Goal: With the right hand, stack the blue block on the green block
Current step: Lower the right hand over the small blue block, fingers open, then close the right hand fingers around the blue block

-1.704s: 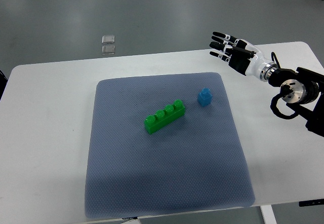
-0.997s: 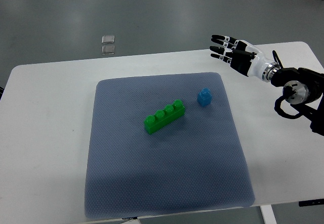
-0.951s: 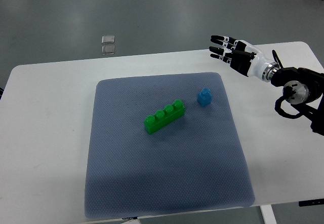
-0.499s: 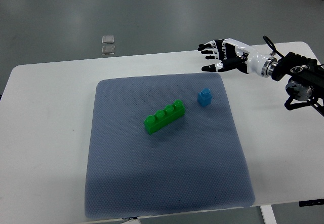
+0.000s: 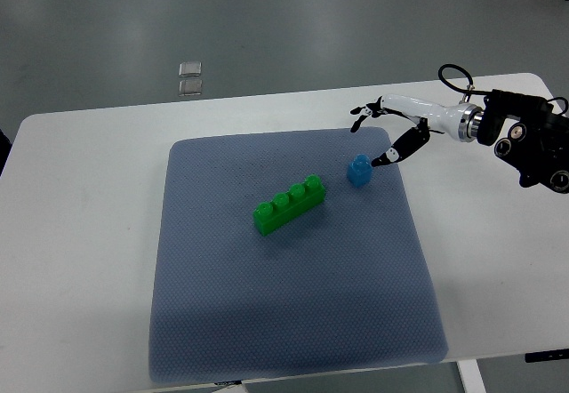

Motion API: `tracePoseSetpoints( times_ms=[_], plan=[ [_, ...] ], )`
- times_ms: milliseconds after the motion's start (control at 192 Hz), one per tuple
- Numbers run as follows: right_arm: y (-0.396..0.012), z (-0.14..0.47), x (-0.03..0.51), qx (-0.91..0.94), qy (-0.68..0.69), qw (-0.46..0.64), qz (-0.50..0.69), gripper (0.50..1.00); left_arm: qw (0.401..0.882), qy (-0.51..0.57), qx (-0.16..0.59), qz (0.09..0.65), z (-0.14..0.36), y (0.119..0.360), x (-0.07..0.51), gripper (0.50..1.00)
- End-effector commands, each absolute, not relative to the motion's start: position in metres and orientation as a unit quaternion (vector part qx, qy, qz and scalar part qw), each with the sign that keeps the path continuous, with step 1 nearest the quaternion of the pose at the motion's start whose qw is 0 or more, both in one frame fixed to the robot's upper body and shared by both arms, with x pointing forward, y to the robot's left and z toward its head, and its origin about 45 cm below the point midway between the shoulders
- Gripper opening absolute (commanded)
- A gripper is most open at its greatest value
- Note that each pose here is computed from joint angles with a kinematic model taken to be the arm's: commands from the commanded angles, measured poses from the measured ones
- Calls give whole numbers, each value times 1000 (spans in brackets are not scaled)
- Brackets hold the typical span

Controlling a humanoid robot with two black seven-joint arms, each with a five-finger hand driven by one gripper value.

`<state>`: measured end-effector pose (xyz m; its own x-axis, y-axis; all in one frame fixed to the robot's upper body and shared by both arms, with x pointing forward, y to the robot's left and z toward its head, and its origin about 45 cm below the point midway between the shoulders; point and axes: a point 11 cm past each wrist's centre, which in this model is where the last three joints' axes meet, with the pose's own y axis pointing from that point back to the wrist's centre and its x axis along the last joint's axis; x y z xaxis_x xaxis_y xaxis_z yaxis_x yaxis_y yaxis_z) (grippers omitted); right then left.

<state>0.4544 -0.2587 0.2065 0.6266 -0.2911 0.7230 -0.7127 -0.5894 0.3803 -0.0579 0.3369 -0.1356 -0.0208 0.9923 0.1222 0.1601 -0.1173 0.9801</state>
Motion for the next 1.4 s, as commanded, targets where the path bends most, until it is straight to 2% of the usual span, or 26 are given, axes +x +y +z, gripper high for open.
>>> tracePoseSetpoints(
  times_ms=[0,187,296,758,997,1003,1101,1231,1309,1397],
  plan=[
    [-260,205,456,811,-289,362,357,921,421,515,559,495,-136,337,-57,1000],
    [-254,200,455,793,-258,388,392,917,420,515,559,496,-136,337,-57,1000],
    [-255,190,456,765,-245,438,404,917,421,514,560,495,-136,337,-57,1000],
    [-232,182,454,771,-237,435,400,915,421,514,560,495,-136,337,-57,1000],
    [-221,184,451,777,-230,425,404,897,421,514,560,495,-136,337,-57,1000],
    [-222,185,451,776,-230,425,406,869,421,514,560,495,-136,337,-57,1000],
    [-221,185,451,776,-229,424,406,840,420,515,560,495,-136,337,-58,1000],
    [-217,185,449,780,-225,420,407,834,421,514,560,495,-136,337,-57,1000],
    [-210,181,441,782,-201,419,415,803,420,515,560,495,-136,337,-58,1000],
    [-210,178,439,780,-193,424,417,797,420,515,560,495,-136,337,-58,1000]
  ],
)
